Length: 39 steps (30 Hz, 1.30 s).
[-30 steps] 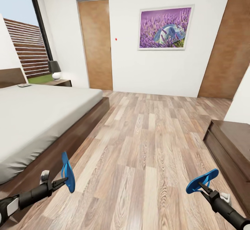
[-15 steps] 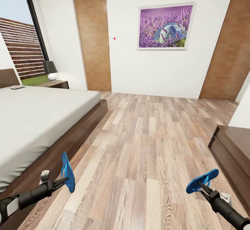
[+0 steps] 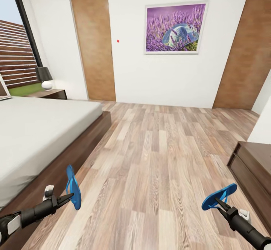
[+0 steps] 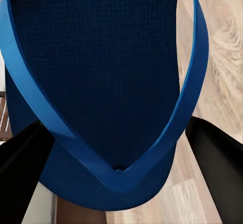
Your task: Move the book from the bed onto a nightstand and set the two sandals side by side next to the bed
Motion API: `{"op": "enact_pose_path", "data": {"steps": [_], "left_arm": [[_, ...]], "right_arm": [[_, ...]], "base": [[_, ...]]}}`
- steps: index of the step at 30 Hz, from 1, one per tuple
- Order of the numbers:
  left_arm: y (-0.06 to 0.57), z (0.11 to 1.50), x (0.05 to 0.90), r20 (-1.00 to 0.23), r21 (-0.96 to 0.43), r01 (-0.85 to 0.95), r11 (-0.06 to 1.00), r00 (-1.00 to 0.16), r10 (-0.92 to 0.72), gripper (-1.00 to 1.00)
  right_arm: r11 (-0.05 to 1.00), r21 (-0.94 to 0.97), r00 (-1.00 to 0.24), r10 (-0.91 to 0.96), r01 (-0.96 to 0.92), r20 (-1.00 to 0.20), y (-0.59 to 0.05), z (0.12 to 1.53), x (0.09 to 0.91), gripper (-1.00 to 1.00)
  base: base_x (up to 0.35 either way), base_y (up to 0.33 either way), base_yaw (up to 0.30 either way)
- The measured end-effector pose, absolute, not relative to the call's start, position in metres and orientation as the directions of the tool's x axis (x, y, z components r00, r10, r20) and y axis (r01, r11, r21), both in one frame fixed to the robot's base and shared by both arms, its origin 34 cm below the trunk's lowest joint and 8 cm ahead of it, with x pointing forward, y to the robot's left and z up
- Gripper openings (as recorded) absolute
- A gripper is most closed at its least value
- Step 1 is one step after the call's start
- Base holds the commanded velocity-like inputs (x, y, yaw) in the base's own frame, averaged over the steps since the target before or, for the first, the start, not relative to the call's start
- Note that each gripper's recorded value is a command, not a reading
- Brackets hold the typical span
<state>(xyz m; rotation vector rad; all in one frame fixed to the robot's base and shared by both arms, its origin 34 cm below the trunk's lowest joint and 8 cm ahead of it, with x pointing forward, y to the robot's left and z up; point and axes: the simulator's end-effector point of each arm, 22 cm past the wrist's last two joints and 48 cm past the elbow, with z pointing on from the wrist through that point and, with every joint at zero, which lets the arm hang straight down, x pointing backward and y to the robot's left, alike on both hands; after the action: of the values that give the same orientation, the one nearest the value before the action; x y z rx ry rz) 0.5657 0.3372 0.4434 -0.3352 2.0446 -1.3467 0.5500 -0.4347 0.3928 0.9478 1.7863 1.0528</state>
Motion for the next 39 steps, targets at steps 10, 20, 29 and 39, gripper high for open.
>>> {"op": "enact_pose_path", "data": {"steps": [10, 20, 29, 39], "left_arm": [[0.337, 0.443, 0.566, -0.382, -0.888, 0.137, 0.439, -0.751, -0.538, -1.00], [0.336, 0.442, 0.566, -0.381, -0.888, 0.136, 0.439, -0.752, -0.538, -1.00], [0.317, 0.431, 0.568, -0.366, -0.888, 0.118, 0.445, -0.766, -0.528, -1.00], [0.253, 0.393, 0.577, -0.330, -0.870, 0.048, 0.490, -0.796, -0.507, -1.00]], "right_arm": [[0.363, 0.913, -0.366, 0.888, 0.188, -0.278, -0.435, 0.393, 0.550, -1.00], [0.359, 0.913, -0.369, 0.889, 0.192, -0.272, -0.431, 0.390, 0.550, -1.00], [0.358, 0.914, -0.374, 0.888, 0.193, -0.268, -0.426, 0.389, 0.551, -1.00], [0.352, 0.924, -0.417, 0.870, 0.148, -0.264, -0.392, 0.393, 0.562, -1.00]], "base": [[0.342, 0.000, -0.015], [0.342, 0.000, 0.000], [0.342, 0.000, 0.000], [0.342, 0.000, 0.000]]}}
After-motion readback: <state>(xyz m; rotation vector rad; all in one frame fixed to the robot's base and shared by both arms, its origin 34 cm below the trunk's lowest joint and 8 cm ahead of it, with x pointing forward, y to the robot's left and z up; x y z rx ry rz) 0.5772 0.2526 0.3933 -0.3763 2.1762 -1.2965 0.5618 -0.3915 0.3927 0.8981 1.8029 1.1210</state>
